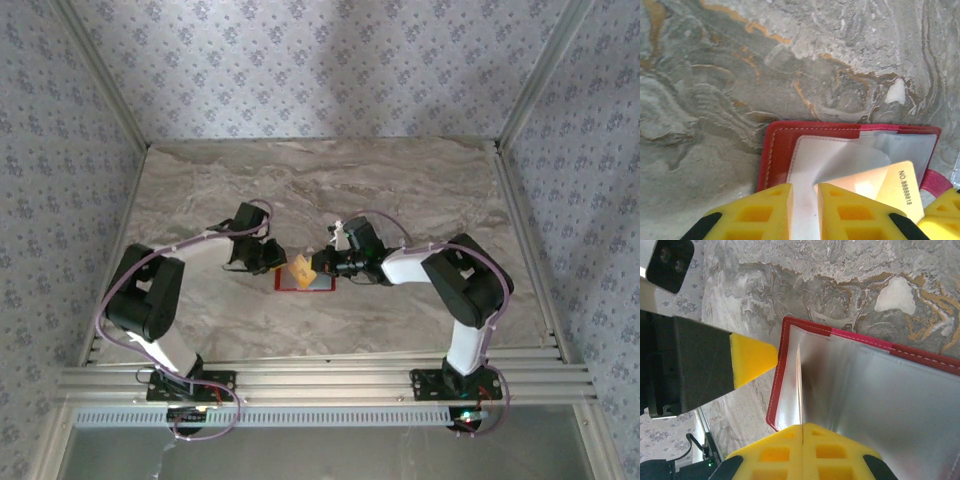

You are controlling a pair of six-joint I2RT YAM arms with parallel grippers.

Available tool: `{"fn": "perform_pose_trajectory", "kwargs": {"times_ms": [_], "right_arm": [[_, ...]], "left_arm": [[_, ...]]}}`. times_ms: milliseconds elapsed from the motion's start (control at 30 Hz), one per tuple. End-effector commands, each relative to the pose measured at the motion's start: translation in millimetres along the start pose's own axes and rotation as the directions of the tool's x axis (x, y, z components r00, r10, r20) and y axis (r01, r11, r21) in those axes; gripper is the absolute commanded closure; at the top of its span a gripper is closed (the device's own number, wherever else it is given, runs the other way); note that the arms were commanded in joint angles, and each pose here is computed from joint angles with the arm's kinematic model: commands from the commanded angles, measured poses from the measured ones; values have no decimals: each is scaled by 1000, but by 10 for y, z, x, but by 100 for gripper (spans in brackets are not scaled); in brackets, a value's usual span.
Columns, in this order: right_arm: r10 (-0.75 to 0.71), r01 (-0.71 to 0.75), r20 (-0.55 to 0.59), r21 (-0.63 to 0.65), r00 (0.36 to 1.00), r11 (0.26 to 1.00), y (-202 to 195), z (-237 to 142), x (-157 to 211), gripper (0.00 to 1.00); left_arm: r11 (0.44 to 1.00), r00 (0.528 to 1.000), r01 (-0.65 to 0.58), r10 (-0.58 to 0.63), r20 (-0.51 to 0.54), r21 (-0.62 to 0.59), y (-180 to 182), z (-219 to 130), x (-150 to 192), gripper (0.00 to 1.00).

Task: Put the credit cards into the card holder
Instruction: Insert the credit card into the card slot.

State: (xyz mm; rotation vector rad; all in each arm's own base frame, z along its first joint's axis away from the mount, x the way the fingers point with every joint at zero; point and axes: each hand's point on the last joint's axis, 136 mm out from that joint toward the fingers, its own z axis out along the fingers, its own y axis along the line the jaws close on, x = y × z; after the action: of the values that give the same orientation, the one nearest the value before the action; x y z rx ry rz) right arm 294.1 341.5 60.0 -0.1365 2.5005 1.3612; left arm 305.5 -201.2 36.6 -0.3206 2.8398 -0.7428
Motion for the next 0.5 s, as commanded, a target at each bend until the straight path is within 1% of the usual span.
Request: {"fn": "perform_pose_trajectory", "kwargs": {"times_ms": [0, 67, 267, 467], "right_arm": [[1, -1, 23, -25, 1000, 1000, 23, 50, -65, 100], [5, -4, 33, -21, 999, 1000, -4, 54, -70, 100], [21, -19, 91, -20, 996, 1000, -46, 66, -118, 100], [55, -51, 125, -37, 991, 998, -93, 134, -133, 100]], "left_arm": [[998, 1000, -4, 3, -12, -61, 200, -26, 102, 83], [998, 1000, -9, 7, -28, -69, 242, 14, 136, 86], [996, 998, -5, -1, -64, -88, 354, 126, 236, 89], [993, 996, -13, 3, -84, -116, 445, 184, 328, 90]]}}
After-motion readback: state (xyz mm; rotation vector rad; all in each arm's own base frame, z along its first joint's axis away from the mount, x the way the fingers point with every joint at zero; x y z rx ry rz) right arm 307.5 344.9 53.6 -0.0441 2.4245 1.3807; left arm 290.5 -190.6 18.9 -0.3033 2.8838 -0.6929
